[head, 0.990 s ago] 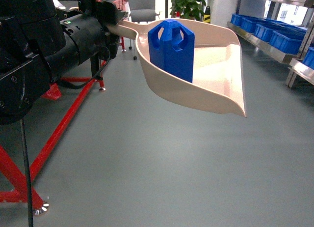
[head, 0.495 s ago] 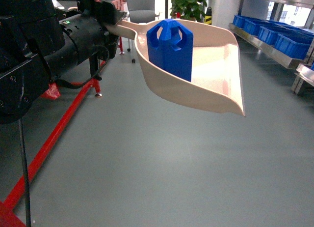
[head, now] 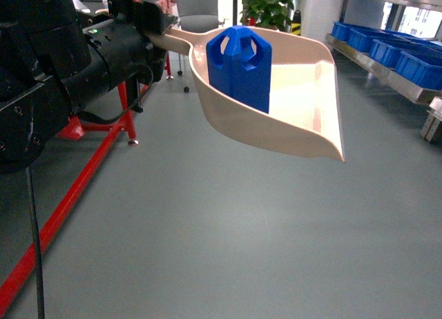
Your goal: Place part in tray to right shelf
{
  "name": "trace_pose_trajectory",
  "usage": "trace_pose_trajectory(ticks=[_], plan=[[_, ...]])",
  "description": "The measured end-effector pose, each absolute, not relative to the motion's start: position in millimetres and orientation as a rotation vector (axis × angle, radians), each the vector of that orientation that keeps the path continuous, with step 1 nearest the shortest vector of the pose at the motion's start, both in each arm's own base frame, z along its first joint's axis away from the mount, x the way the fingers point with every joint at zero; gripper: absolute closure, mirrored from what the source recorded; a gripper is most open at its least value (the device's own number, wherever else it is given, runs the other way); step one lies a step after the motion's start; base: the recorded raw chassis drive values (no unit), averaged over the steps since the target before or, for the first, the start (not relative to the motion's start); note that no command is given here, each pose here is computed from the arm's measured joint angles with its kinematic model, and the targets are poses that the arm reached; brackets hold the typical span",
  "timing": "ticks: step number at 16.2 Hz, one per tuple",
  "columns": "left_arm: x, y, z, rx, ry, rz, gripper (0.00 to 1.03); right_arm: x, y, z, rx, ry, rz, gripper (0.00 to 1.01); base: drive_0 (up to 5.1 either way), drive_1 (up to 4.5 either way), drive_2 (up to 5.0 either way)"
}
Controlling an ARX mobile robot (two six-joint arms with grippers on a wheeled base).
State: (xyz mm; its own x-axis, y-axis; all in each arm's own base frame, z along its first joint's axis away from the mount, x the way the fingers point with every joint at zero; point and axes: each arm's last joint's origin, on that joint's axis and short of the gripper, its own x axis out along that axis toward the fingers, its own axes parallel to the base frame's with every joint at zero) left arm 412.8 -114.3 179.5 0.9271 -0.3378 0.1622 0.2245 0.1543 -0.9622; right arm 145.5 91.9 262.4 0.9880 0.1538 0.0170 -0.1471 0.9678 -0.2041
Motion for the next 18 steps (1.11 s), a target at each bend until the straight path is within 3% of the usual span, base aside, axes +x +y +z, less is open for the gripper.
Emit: trace_pose_trajectory(ticks=[18], plan=[[412.8, -114.4, 179.3, -1.357, 0.102, -0.404, 0.89, 145.5, 91.7, 262.7, -0.203, -0.035, 0.150, 0.03, 0.0, 4.20, -4.3]])
